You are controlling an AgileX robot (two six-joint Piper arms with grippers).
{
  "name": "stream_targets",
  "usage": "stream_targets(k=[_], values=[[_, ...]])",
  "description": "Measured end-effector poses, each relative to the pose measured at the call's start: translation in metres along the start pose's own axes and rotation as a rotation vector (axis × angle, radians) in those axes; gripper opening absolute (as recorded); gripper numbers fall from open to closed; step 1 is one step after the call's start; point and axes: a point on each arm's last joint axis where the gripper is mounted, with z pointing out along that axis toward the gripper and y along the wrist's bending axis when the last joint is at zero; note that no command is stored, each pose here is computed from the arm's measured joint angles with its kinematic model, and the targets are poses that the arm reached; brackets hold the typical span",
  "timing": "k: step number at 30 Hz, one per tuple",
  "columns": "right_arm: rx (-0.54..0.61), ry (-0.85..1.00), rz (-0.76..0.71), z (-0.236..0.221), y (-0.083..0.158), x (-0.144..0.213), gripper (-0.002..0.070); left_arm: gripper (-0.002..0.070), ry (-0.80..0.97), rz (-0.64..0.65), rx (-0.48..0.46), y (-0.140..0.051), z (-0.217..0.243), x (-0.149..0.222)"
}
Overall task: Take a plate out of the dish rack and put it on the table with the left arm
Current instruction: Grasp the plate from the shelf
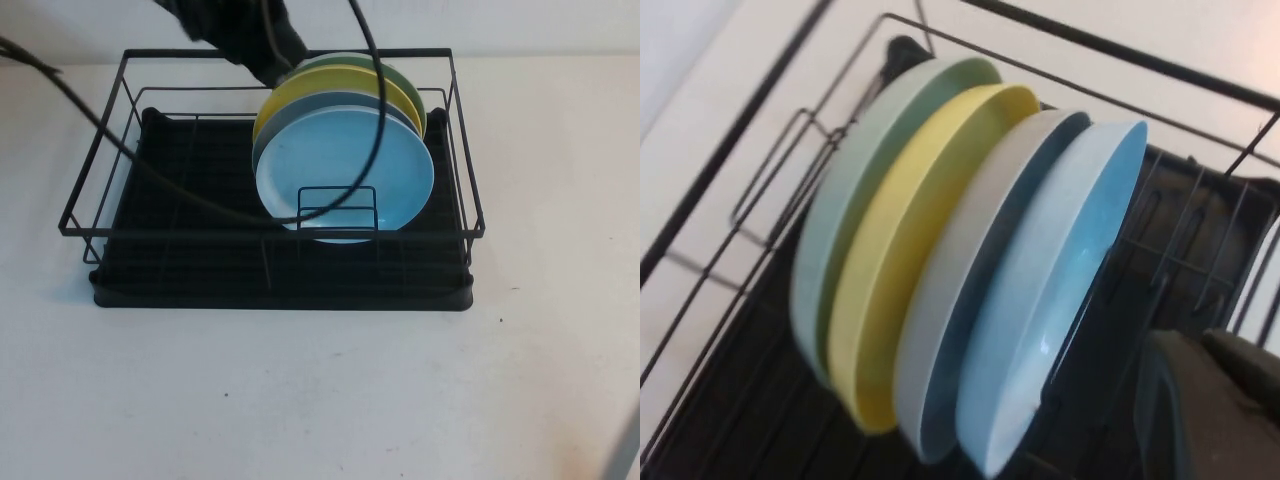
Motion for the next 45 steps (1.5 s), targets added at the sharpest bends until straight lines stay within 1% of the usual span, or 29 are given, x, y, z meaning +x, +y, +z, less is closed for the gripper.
stream_targets(k=[2,4,6,9,11,13,15,18,22,25,29,34,42,45], values=[[0.000,0.000,0.000,0.000,0.000,0.000,-0.0020,-0.0004,0.042,0.041,0.024,-0.002,0.029,-0.004],[0.000,0.000,0.000,0.000,0.000,0.000,-0.0020,0.0000,0.073,0.062,0.041,-0.004,0.048,-0.005],[0.000,0.000,0.000,0.000,0.000,0.000,-0.0021,0.0032,0.095,0.069,0.057,-0.004,0.061,-0.003],[0.000,0.000,0.000,0.000,0.000,0.000,-0.0020,0.0150,0.107,0.086,0.064,-0.004,0.067,-0.001],[0.000,0.000,0.000,0.000,0.000,0.000,-0.0020,0.0264,0.106,0.091,0.063,-0.003,0.067,-0.001],[0.000,0.000,0.000,0.000,0.000,0.000,-0.0020,0.0351,0.103,0.098,0.060,-0.004,0.065,-0.002],[0.000,0.000,0.000,0.000,0.000,0.000,-0.0020,0.0395,0.099,0.116,0.061,-0.003,0.064,-0.003],[0.000,0.000,0.000,0.000,0.000,0.000,-0.0020,0.0393,0.097,0.140,0.063,-0.004,0.064,-0.003],[0.001,0.000,-0.002,0.000,0.000,0.000,-0.0020,0.0336,0.084,0.201,0.074,-0.004,0.065,-0.004],[0.001,0.000,-0.002,0.000,0.000,0.000,-0.0020,0.0314,0.078,0.253,0.079,-0.005,0.065,-0.004],[0.001,0.000,-0.002,0.000,0.000,0.000,-0.0020,0.0307,0.080,0.268,0.086,-0.005,0.068,-0.003],[0.001,0.000,-0.002,0.000,0.000,0.000,-0.0020,0.0306,0.105,0.282,0.102,-0.003,0.084,0.003],[0.001,0.000,-0.002,0.000,0.000,0.000,-0.0020,0.0304,0.092,0.295,0.042,0.005,0.104,0.005],[0.001,0.000,-0.002,0.000,0.000,0.000,-0.0020,0.0304,0.096,0.294,0.035,0.007,0.112,0.007]])
